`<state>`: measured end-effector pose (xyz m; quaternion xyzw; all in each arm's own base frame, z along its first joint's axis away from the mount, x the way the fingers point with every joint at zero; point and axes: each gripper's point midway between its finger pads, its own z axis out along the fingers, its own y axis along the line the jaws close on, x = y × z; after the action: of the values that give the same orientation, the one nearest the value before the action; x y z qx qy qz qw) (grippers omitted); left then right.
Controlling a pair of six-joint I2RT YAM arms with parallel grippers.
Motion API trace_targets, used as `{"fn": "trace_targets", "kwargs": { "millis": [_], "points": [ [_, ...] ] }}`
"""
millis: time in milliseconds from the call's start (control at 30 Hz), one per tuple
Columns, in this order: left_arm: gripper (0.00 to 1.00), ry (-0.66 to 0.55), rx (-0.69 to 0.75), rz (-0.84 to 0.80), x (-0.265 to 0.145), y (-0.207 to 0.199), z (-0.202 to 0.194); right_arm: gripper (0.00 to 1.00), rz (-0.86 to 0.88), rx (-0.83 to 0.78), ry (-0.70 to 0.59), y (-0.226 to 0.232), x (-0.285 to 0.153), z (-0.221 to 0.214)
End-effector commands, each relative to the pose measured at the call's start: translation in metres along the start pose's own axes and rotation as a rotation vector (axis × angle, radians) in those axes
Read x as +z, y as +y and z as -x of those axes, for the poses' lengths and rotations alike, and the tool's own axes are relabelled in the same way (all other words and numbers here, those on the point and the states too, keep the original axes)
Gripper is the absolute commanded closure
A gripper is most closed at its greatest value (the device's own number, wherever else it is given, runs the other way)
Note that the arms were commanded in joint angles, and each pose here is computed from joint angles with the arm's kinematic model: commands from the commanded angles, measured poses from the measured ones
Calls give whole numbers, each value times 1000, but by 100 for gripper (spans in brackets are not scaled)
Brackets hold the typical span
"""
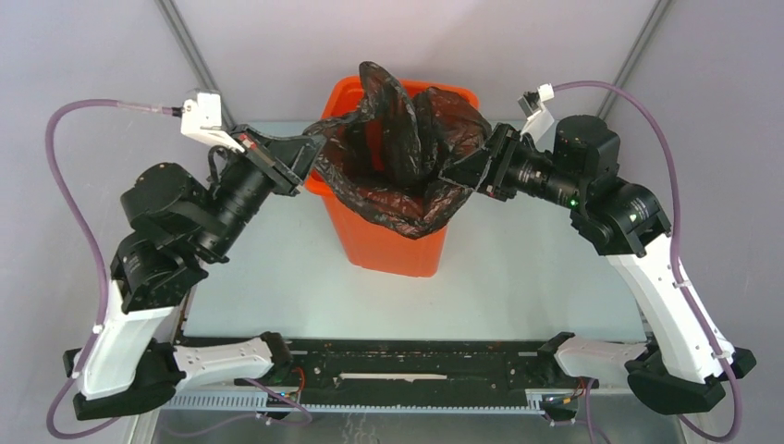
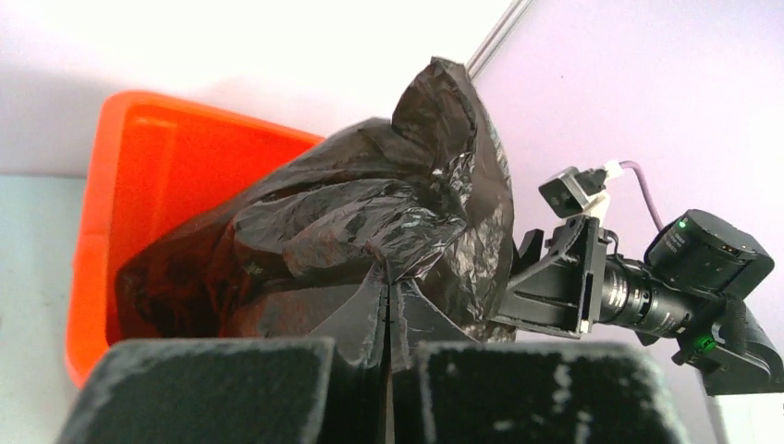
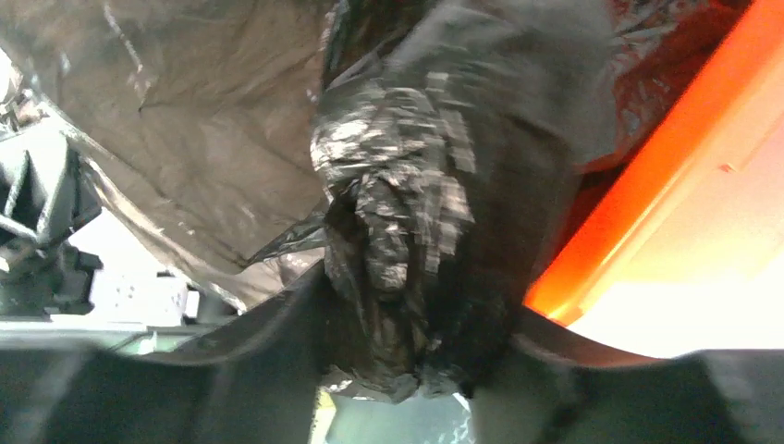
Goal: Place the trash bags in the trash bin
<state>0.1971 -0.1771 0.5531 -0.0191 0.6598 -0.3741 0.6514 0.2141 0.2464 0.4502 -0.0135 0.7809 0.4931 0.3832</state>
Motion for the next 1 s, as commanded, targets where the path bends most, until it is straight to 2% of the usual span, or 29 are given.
{"fn": "trace_targets", "kwargs": {
  "millis": [0,167,200,267,300,400,500,833,967],
  "points": [
    [100,2,-147,-34,4,-2,-11,51,-56,-45,-96,-6,-10,15],
    [100,-5,-255,50,-2,35,-25,66,-112,-65,-137,-18,-27,17],
    [100,-8,-276,65,-3,43,-28,71,-112,-65,-116,-20,-26,13],
    [100,-13,-319,92,-6,57,-35,92,-127,-53,-79,-27,-25,4],
    [100,-18,-338,104,-7,63,-38,96,-138,-50,-66,-31,-25,1],
    [100,-19,-361,149,-10,85,-50,96,-180,-50,-59,-42,-29,-1],
    [100,-14,-352,223,-16,111,-64,87,-211,-45,-58,-53,-35,-5],
    [100,13,-322,397,-31,163,-99,89,-254,-18,-19,-76,-26,-16],
    [100,14,-324,413,-41,169,-106,84,-249,1,-5,-76,-29,-22]
  ]
}}
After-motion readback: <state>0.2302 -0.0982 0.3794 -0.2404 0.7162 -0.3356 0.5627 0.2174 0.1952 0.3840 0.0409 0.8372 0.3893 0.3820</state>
